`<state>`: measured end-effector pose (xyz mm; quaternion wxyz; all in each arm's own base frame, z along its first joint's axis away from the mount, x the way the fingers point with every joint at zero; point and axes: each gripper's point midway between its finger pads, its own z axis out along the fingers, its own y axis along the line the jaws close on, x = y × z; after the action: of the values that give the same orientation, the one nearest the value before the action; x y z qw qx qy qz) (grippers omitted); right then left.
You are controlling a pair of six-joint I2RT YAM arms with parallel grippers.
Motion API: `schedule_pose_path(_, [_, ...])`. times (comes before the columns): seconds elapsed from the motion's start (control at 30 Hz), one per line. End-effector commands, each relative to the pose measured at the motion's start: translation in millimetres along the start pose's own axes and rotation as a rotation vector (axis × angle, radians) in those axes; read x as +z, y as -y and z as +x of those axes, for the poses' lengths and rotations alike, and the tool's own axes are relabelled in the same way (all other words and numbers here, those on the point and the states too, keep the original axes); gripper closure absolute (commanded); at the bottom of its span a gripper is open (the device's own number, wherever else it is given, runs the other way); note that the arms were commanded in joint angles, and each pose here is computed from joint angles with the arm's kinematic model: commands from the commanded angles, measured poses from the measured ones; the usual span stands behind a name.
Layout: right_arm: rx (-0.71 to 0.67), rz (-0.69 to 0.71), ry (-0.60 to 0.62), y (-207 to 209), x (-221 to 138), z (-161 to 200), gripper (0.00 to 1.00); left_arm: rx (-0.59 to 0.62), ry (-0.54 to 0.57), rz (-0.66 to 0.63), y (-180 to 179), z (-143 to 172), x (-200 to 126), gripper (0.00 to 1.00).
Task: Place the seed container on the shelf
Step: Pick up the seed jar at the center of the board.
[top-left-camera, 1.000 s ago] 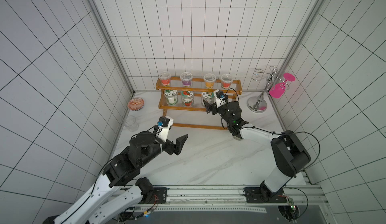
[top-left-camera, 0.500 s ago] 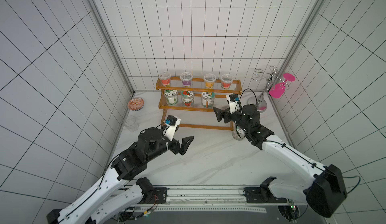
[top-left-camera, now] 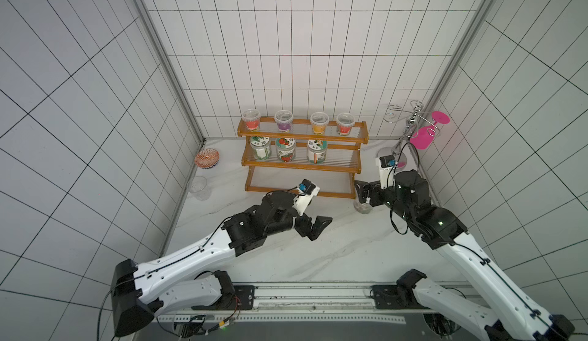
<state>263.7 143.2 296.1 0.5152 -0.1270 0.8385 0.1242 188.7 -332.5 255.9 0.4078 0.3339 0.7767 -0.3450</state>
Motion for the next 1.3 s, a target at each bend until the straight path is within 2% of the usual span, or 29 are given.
schedule_pose_path(0.0, [0.048, 0.144, -0.048, 35, -20, 10, 0.01, 0.055, 0.084, 0.02, 18, -27, 25, 0.01])
schedule_pose_path(0.23, [0.153, 0.273, -0.054, 76, -36, 25, 0.01, 0.086, 0.037, 0.008, 26, -11, 98, 0.01])
schedule_pose_path(0.63, [0.229, 0.323, -0.045, 101, -46, 35, 0.01, 0.143, 0.062, -0.152, -7, 12, 192, 0.01])
schedule_pose_path(0.83, [0.244, 0.304, -0.034, 99, -48, 34, 0.01, 0.169, 0.056, -0.239, -27, 20, 222, 0.01])
schedule_pose_path(1.27, [0.221, 0.293, -0.026, 99, -43, 27, 0.01, 0.149, 0.032, -0.187, -48, 20, 272, 0.01])
